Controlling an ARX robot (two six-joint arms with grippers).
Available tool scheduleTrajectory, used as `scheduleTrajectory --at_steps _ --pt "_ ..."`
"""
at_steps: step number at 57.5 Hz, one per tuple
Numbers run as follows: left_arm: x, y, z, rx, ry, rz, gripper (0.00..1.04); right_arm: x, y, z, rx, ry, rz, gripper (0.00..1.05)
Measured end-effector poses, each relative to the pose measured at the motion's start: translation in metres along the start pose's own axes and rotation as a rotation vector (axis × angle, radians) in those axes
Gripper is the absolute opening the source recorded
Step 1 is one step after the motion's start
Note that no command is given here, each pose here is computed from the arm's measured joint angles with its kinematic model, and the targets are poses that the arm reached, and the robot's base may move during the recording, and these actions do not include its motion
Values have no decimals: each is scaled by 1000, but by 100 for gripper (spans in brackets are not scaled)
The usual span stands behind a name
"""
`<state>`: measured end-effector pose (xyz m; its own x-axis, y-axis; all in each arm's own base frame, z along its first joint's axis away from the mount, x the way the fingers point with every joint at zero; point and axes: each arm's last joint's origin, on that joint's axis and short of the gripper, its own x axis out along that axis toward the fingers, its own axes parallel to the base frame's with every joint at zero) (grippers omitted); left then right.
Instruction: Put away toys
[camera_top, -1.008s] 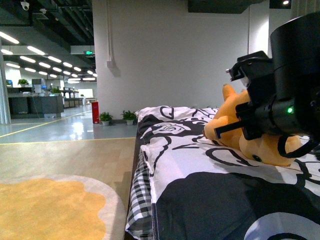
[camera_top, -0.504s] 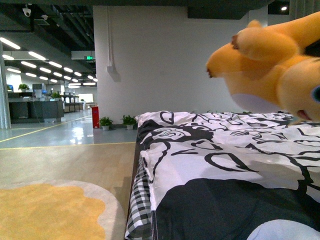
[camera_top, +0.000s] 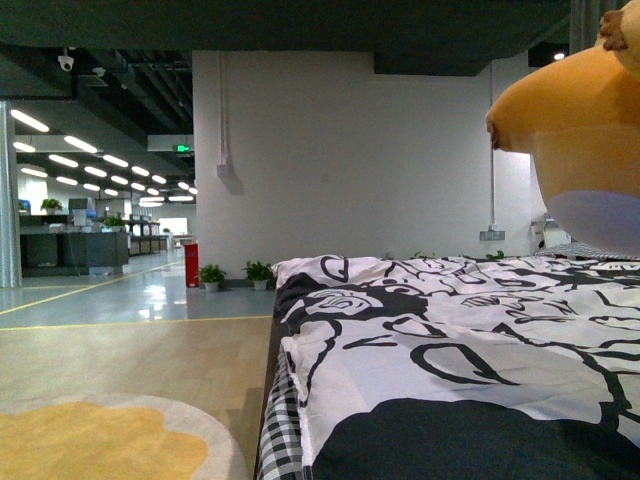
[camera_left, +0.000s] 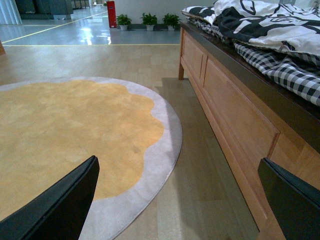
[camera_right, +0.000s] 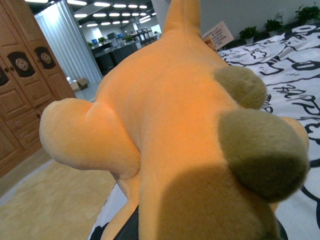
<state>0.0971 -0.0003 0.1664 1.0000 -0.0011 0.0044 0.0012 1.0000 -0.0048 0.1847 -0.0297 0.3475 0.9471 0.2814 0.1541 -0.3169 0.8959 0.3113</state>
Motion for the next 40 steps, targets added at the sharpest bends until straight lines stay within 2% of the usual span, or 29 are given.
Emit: scheduleTrajectory --at_steps 7,11,15,23,40 --pt "0 0 0 0 0 0 98 0 0 0 6 1 -11 10" --pt "0 0 0 0 0 0 98 -7 1 -15 -108 62 -241 10" --pt "0 0 0 0 0 0 98 -15 -1 -35 -219 88 -319 10" --pt "0 0 0 0 0 -1 98 -29 -4 -71 -295 117 -327 10" --pt "0 0 0 0 0 -1 98 -50 2 -116 -333 114 -321 10"
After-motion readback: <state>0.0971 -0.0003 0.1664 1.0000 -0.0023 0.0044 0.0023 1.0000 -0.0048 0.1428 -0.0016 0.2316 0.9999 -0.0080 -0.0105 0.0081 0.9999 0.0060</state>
